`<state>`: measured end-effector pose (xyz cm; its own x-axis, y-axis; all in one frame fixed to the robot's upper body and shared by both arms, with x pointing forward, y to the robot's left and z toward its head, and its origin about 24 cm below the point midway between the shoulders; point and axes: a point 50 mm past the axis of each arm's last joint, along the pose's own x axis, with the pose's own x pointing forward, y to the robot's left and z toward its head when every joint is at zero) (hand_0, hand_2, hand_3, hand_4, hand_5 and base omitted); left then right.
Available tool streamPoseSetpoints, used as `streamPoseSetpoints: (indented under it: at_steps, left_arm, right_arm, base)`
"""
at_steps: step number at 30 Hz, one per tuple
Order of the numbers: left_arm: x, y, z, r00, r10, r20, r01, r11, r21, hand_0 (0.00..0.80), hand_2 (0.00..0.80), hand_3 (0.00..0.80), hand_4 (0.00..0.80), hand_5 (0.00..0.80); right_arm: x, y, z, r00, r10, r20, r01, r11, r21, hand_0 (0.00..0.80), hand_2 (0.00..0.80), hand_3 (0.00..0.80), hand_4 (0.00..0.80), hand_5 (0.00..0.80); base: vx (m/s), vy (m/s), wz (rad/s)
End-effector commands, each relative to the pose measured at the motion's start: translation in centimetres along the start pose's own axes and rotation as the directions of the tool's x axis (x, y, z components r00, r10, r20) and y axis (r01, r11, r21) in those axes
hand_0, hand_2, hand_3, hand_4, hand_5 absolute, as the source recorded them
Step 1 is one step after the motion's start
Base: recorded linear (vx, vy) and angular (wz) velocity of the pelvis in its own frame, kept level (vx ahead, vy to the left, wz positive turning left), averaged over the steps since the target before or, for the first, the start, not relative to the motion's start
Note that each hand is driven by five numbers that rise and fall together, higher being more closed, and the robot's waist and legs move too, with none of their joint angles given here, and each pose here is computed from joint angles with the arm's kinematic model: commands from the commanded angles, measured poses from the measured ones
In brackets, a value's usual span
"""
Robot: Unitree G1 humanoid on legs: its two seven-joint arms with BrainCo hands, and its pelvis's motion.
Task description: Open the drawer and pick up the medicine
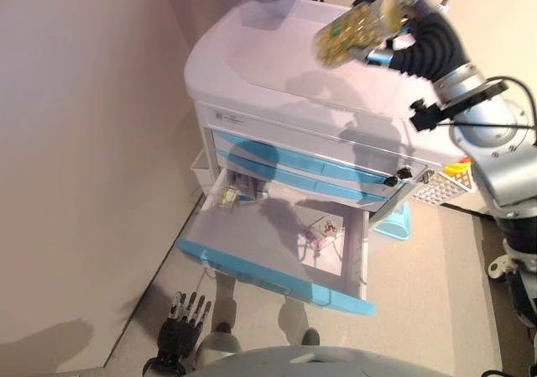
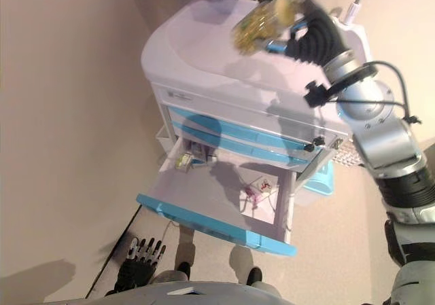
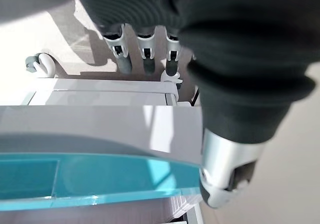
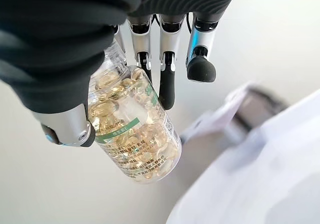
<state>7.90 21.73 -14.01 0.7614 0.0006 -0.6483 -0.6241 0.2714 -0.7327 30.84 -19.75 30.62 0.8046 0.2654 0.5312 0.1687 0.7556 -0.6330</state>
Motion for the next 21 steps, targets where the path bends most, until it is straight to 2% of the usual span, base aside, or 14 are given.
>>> streamPoseSetpoints:
  at_steps: [1,6,11,21]
  left_arm:
    - [0.0,0.0,1.7,1.000,0.008,-0.023,-0.006,0.997,0.079,0.000,0.000,0.000,0.000,0.000]
    - [-0.1,0.0,2.7,0.999,0.021,-0.026,-0.018,0.995,0.099,0.000,0.000,0.000,0.000,0.000]
    - [-0.1,-0.3,3.9,0.999,0.037,-0.020,-0.035,0.992,0.119,0.000,0.000,0.000,0.000,0.000]
    - [-0.1,-0.6,4.8,0.998,0.044,-0.034,-0.039,0.989,0.146,0.000,0.000,0.000,0.000,0.000]
  right_arm:
    - [2.1,-3.9,2.1,0.987,-0.156,0.041,0.159,0.983,-0.089,0.800,0.800,0.800,0.800,0.800]
    - [3.2,-6.2,-1.7,0.965,-0.164,-0.202,0.128,0.975,-0.181,0.800,0.800,0.800,0.800,0.800]
    - [3.1,-8.1,-5.5,0.897,-0.134,-0.421,0.022,0.966,-0.259,0.800,0.800,0.800,0.800,0.800]
    - [1.5,-7.6,-10.1,0.767,0.011,-0.641,-0.189,0.959,-0.209,0.800,0.800,0.800,0.800,0.800]
  base:
    - [0.048,0.006,0.07]
    - [0.042,-0.001,0.04]
    - [0.002,-0.003,0.01]
    - [0.007,-0.009,0.05]
